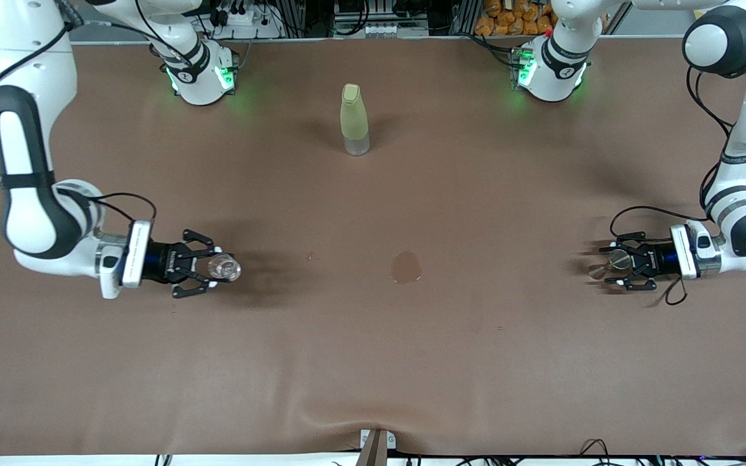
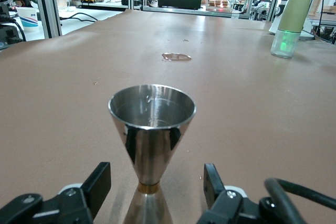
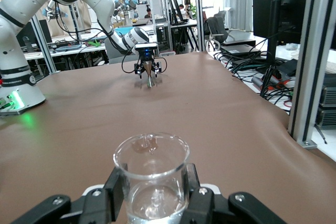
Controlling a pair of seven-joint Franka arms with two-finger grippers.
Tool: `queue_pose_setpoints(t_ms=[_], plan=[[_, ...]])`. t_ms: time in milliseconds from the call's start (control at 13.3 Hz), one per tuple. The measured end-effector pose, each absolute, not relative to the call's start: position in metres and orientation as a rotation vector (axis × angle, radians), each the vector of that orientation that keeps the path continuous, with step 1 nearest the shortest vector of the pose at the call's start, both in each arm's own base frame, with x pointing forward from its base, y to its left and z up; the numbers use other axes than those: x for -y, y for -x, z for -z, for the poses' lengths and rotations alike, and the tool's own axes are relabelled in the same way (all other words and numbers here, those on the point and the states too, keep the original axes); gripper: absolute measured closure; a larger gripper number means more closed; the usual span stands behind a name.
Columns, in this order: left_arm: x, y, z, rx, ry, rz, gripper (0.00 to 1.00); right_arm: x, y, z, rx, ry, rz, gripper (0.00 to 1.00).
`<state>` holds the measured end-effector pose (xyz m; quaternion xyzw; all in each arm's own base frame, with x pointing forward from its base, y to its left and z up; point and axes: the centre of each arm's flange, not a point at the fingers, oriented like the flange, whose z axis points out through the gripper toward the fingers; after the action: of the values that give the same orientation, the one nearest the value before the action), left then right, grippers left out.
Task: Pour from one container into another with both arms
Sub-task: 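Lift the beaker and jigger, bringing both grippers together mid-table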
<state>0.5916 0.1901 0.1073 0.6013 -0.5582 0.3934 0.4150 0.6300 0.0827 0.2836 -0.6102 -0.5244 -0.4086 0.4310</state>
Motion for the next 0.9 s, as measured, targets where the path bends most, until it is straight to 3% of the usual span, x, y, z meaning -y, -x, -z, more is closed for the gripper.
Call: queue_pose_setpoints(t_ms=[150, 301, 376, 527, 677, 752, 903], plan=[[-0.19, -0.592, -0.108, 1.396, -1.512, -0.997, 0.34, -0.102, -0.624, -0.288, 1.301, 1.523, 1.012, 0.5], [-0.19, -0.593, -0.108, 1.393, -1.513, -1.001, 0.36, -0.113, -0.618, -0.291, 1.306, 1.547, 1.01, 0.5], [-0.19, -0.593, -0.108, 1.393, -1.513, -1.001, 0.44, -0.118, -0.615, -0.294, 1.303, 1.558, 1.006, 0.5], [-0.19, -0.593, -0.108, 1.393, -1.513, -1.001, 0.48, -0.124, -0.609, -0.301, 1.296, 1.568, 1.0, 0.5], [-0.19, -0.593, -0.108, 1.394, -1.513, -1.002, 0.63, -0.122, -0.606, -0.304, 1.289, 1.573, 1.0, 0.5], [-0.19, -0.593, -0.108, 1.394, -1.512, -1.002, 0.63, -0.121, -0.604, -0.303, 1.286, 1.576, 0.998, 0.5], [-0.19, -0.594, -0.109, 1.4, -1.51, -1.006, 0.8, -0.12, -0.604, -0.302, 1.283, 1.578, 0.996, 0.5]])
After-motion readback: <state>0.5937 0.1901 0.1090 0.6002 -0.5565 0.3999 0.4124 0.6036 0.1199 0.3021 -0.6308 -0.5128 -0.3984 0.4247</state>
